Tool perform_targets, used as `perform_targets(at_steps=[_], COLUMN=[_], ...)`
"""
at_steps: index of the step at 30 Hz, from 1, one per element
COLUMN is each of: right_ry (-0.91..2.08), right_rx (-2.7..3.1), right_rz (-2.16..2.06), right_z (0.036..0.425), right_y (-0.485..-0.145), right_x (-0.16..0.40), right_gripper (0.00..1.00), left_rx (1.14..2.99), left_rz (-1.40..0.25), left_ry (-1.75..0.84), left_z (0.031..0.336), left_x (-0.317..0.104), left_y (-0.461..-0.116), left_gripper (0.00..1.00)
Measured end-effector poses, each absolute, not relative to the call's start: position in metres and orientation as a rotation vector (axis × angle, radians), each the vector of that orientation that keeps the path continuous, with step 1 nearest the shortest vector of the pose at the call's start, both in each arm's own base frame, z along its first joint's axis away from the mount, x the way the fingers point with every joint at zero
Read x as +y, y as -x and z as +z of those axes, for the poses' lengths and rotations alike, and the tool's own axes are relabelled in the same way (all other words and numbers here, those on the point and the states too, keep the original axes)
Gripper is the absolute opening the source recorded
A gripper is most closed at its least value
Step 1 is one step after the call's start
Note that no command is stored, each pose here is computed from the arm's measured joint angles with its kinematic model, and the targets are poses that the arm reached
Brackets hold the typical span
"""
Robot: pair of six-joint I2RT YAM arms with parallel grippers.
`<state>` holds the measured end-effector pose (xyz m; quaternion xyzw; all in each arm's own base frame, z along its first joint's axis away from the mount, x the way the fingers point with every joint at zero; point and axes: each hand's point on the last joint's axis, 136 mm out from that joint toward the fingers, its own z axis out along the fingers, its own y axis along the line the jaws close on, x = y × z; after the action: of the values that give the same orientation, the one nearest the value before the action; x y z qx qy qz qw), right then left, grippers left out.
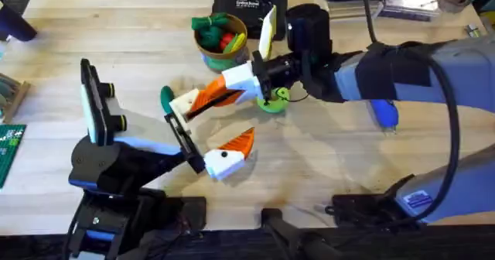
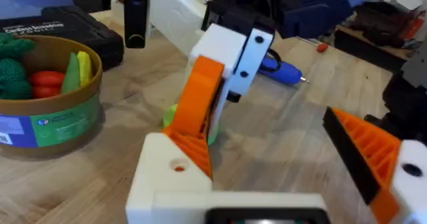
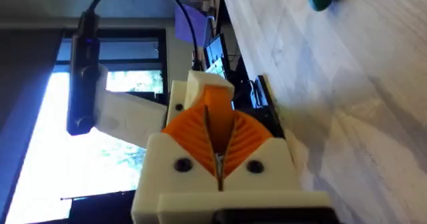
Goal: Pick up the gripper from the table and insert it into the empty holder that is missing its gripper. Then pick up a screw, insert it into the mounting hole, and use the screwdriver to tighten it. Finally, clean up the table by picking up the vegetable and placing it into the bucket.
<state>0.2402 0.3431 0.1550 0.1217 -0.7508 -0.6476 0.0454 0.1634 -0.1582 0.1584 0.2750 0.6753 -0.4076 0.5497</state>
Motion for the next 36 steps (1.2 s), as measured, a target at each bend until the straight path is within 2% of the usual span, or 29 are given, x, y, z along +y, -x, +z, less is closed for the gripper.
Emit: perform_targets(at_steps=[21,34,36], right_ry=[-0.381,-0.403,-0.4], right_rx=[-2.268,-2.257,-2.258], right_rz=[-1.977,-1.995,-1.996], right_z=[0.157,0.158,0.157], right_y=[-0.238,-0.241,-0.242], right_x=[0.341,0.335,0.334], right_gripper=[0.025,0.225,0.329], left_rx=[1.591,1.564,1.555], left_rz=[-0.963,-1.007,-1.03], left_ry=[-0.667,-0.741,-0.768], left_z=[0.159,0.159,0.159], left_x=[-0.159,-0.166,-0.169], left_y=[-0.162,-0.151,-0.146], left_gripper=[0.985,0.985,0.985])
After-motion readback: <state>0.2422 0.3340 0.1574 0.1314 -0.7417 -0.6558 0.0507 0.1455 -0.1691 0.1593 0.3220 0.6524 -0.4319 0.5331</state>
